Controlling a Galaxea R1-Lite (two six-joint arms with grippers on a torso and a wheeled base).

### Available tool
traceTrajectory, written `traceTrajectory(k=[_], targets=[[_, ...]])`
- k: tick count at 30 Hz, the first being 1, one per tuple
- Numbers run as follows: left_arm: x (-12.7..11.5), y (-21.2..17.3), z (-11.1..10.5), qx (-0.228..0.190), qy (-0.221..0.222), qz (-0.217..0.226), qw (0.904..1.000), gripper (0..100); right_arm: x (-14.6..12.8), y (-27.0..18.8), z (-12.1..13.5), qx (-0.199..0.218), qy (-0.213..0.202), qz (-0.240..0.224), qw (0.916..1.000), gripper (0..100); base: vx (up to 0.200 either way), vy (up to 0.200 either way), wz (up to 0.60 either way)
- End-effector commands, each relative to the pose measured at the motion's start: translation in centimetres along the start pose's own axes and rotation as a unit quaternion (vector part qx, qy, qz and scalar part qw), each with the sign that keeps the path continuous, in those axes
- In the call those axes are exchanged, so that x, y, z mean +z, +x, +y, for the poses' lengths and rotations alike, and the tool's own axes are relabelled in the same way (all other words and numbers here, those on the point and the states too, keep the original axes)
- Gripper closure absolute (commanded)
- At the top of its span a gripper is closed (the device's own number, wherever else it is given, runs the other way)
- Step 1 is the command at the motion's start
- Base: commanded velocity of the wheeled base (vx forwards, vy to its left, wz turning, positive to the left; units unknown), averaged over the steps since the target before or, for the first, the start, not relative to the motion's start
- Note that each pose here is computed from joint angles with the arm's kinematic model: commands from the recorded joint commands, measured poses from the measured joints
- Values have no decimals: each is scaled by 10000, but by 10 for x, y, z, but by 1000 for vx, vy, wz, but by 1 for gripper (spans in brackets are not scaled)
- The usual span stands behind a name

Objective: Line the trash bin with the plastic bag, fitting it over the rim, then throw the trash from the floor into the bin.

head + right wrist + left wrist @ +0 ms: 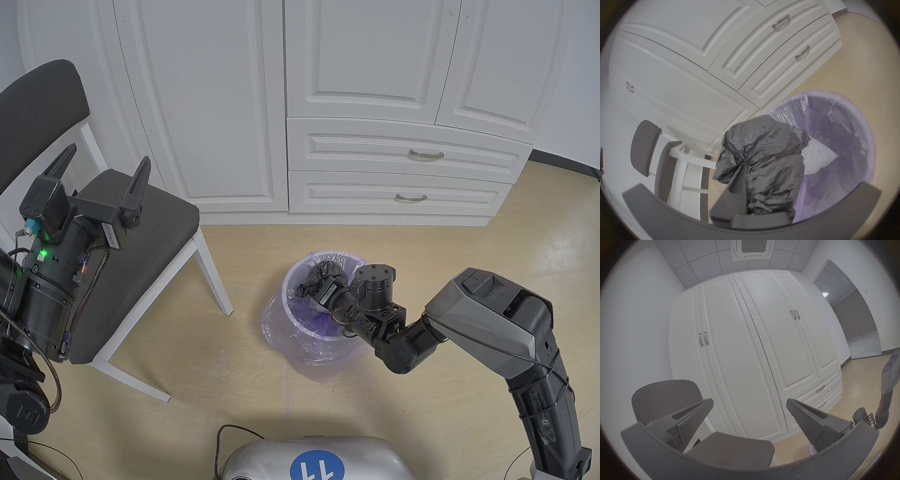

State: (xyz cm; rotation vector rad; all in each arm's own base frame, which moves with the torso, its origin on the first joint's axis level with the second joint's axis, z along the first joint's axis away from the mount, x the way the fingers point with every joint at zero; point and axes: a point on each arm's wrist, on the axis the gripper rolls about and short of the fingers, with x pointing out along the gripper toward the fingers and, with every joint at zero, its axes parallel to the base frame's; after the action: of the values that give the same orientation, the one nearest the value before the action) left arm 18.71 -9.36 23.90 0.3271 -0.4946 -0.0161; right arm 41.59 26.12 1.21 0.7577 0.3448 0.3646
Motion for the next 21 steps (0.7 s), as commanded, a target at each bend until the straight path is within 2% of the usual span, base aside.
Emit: traceTrajectory(k=[1,14,16,21], targets=[[-1,0,-1,-13,6,19,10000,0,-9,3,-11,-114,-22,88,9999,100,0,0,0],[-2,-1,-2,-41,10,39,10000,0,-18,10,-26,-232,-201,131,9994,100,0,0,0],[-2,-1,-2,-45,12,45,10000,0,-15,8,-22,-200,-201,121,9995,100,0,0,0],[-1,-1,-4,-83,-1,30,10000,0,9,-15,14,53,-150,-14,9999,100,0,0,0]])
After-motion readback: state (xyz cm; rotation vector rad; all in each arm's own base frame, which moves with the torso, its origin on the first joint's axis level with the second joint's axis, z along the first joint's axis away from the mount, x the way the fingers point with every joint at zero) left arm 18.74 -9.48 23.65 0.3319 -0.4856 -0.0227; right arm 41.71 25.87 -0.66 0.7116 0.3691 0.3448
